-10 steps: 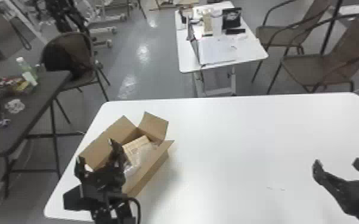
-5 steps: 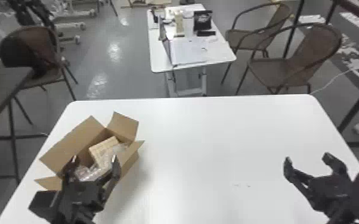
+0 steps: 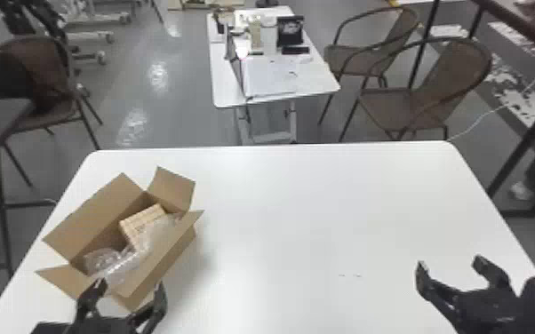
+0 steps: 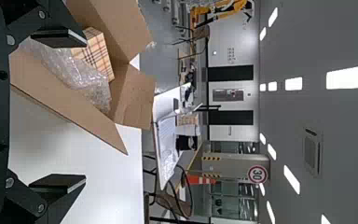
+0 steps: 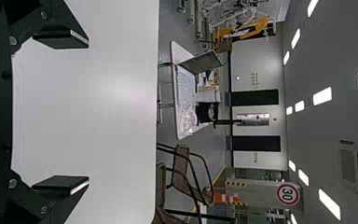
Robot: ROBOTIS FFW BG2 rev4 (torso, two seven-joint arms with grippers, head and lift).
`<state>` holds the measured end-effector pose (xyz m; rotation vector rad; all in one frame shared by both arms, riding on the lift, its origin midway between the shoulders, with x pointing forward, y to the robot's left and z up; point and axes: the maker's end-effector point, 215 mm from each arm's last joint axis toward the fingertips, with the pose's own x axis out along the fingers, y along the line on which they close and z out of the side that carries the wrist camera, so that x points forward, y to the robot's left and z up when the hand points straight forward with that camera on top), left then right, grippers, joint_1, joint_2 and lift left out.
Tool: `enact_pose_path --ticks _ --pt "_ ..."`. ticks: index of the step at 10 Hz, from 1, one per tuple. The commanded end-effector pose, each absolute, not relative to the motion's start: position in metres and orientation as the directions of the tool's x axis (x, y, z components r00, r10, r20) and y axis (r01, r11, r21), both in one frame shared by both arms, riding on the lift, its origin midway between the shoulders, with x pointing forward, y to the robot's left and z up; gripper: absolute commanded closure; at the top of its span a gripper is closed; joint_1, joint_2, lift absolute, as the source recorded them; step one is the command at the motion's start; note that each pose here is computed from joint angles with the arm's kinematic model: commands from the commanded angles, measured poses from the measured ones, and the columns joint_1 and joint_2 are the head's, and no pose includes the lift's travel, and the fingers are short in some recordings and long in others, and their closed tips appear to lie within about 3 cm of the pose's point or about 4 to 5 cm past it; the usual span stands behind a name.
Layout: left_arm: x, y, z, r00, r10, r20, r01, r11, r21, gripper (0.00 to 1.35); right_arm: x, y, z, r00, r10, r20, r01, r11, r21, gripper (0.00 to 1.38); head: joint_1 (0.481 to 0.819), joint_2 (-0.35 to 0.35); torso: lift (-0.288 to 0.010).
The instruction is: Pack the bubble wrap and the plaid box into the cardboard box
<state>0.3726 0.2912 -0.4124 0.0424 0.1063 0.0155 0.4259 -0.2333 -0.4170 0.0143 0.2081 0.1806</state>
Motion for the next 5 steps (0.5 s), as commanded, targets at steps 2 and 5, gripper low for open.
enact_pose_path --ticks 2,5 --pt "0.3650 0.3087 -0.4061 0.995 0.032 -0.091 -0.021 0.993 0.118 0.26 0.4233 -0.2322 -0.4188 0.962 0.176 -0.209 -0.172 0.984 0.035 0.25 0.695 0.091 -0.018" --pt "0.3697 0.3002 -0.4014 0.997 0.014 -0.076 -0.005 0.993 0.118 0.26 0.4239 -0.2319 -0.4184 0.962 0.177 -0.208 -0.174 0.984 0.031 0.25 0.695 0.107 -0.018"
